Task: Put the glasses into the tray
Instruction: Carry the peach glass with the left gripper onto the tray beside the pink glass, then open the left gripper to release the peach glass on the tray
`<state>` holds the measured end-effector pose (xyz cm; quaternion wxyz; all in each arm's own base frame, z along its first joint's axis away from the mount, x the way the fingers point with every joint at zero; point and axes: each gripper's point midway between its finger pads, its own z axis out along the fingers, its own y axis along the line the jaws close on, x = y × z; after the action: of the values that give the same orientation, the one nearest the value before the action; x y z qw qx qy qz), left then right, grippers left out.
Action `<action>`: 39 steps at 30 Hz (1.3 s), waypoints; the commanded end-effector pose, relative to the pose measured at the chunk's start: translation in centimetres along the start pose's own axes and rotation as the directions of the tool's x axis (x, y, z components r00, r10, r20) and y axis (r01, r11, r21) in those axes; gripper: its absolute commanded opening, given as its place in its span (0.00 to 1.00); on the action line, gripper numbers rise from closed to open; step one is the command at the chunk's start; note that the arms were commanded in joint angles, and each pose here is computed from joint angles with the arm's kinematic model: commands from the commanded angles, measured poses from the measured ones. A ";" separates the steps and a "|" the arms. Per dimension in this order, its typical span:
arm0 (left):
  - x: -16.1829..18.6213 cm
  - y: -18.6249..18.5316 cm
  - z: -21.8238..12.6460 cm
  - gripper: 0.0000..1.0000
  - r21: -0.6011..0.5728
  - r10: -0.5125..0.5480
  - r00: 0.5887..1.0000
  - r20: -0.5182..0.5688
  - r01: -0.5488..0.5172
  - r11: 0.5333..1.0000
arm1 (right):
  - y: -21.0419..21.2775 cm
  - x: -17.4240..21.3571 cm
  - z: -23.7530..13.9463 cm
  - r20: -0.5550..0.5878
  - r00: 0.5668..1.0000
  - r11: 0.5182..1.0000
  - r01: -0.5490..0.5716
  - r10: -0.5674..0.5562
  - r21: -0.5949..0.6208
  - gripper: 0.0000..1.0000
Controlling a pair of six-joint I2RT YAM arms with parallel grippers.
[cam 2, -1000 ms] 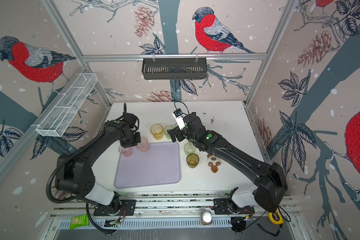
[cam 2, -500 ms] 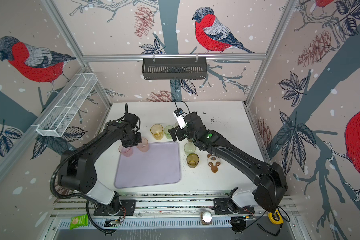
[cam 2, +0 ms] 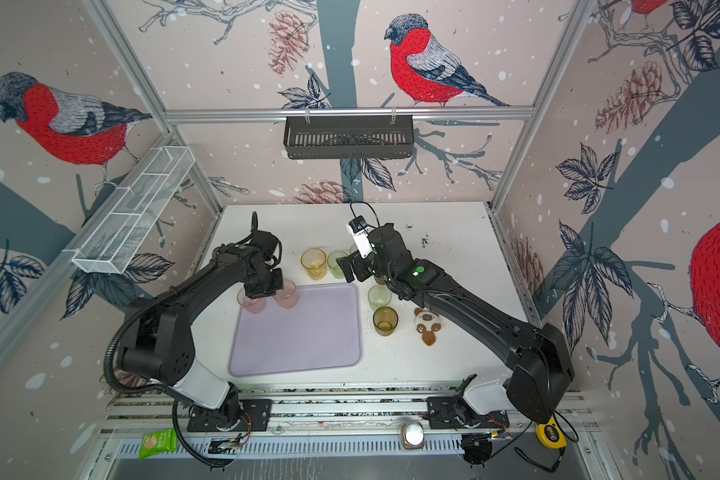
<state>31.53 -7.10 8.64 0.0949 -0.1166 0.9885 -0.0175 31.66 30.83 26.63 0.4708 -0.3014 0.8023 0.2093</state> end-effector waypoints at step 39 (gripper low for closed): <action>0.0 1.3 0.4 0.16 -0.056 -0.022 1.000 0.006 0.022 0.998 | -0.3 -1.2 0.0 0.036 0.999 1.000 0.005 -0.004 -0.002 1.00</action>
<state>31.52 -6.19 8.12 0.0952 -0.1226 0.9879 0.0025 32.11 30.85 26.75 0.4710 -0.3008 0.8021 0.2105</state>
